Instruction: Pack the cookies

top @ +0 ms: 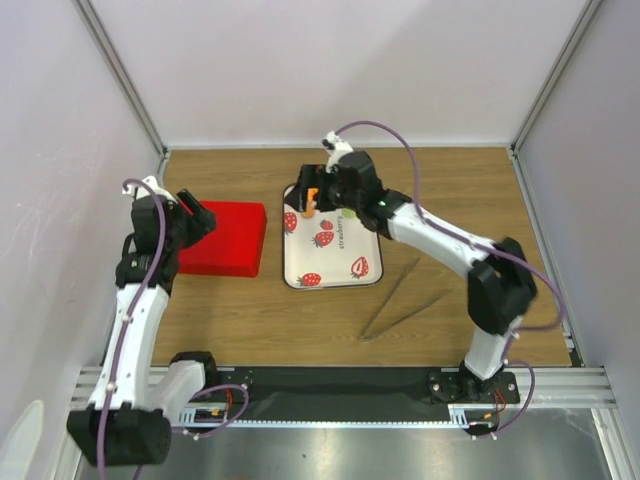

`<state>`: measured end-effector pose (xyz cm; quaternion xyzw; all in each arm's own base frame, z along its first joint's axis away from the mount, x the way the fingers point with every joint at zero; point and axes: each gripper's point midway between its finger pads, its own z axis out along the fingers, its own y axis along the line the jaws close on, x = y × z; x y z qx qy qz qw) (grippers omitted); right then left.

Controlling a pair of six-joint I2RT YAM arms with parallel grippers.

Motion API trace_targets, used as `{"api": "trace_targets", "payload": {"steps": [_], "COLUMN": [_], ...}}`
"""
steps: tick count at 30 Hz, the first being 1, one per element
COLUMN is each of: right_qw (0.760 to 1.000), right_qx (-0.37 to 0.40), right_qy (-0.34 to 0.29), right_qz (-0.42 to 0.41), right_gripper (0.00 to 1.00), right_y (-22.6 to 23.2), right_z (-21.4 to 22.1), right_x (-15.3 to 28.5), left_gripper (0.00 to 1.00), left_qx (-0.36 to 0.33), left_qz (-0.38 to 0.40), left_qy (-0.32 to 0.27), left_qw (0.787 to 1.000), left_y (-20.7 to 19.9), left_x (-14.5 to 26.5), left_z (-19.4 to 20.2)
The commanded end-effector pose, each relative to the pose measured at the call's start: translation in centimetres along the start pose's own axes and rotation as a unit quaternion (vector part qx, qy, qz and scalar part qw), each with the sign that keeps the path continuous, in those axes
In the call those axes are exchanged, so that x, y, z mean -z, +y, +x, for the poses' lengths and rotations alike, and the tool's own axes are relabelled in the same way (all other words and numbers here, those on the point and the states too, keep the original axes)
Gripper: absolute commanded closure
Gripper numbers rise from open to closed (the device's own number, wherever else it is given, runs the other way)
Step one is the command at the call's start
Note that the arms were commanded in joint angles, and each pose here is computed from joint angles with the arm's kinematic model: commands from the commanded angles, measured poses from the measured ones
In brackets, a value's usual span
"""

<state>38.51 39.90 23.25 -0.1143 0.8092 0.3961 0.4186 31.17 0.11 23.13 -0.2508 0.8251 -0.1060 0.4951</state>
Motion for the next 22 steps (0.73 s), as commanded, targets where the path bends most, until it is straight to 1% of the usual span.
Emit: {"api": "trace_targets", "payload": {"steps": [1, 3, 4, 5, 6, 7, 8, 10, 12, 14, 22], "right_qw": [0.996, 0.994, 0.992, 0.989, 0.986, 0.981, 0.979, 0.971, 0.967, 0.963, 0.962], "right_qx": [0.012, 0.003, -0.001, -0.002, -0.002, -0.005, -0.005, -0.003, -0.003, -0.009, -0.007], "right_qy": [-0.077, -0.098, -0.095, -0.105, -0.109, -0.127, -0.121, -0.134, -0.133, -0.127, -0.146], "right_qz": [0.033, 0.057, 0.081, 0.108, 0.124, 0.147, 0.165, 0.196, 0.218, 0.238, 0.232], "right_gripper": [0.00, 0.00, 0.00, 0.00, 0.00, 0.00, 0.00, 0.00, 0.00, 0.00, 0.00], "right_y": [-0.2, -1.4, -2.4, -3.4, -4.0, -4.4, -5.6, -6.8, -7.9, -8.9, -8.5], "right_z": [-3.7, -3.7, -3.0, -3.0, -2.4, -3.0, -1.8, -1.6, -0.8, -0.3, -1.0], "right_x": [5.2, 8.3, 9.3, 10.3, 12.2, 14.3, 15.1, 16.8, 18.5, 19.4, 20.3], "left_gripper": [0.32, 0.32, 0.32, 0.32, 0.31, 0.31, 0.31, 0.31, 0.30, 0.30, 0.29], "left_qx": [-0.068, -0.093, -0.100, -0.107, -0.115, -0.122, -0.125, -0.129, -0.132, -0.136, -0.143], "left_qz": [0.070, 0.095, 0.111, 0.127, 0.140, 0.152, 0.158, 0.174, 0.187, 0.197, 0.220], "left_qy": [0.004, 0.005, 0.007, 0.002, 0.012, 0.017, 0.022, 0.027, 0.023, 0.024, 0.032], "left_qw": [0.995, 0.991, 0.989, 0.986, 0.983, 0.981, 0.979, 0.976, 0.973, 0.971, 0.964], "left_y": [-3.1, -4.0, -4.4, -4.9, -5.1, -5.3, -5.4, -5.8, -6.0, -6.2, -6.6], "left_x": [2.6, 3.4, 3.7, 4.4, 4.6, 4.8, 4.9, 5.4, 5.8, 6.0, 6.7], "left_z": [0.9, 1.8, 2.3, 2.5, 3.2, 3.7, 4.0, 4.5, 4.7, 4.9, 5.4]}}
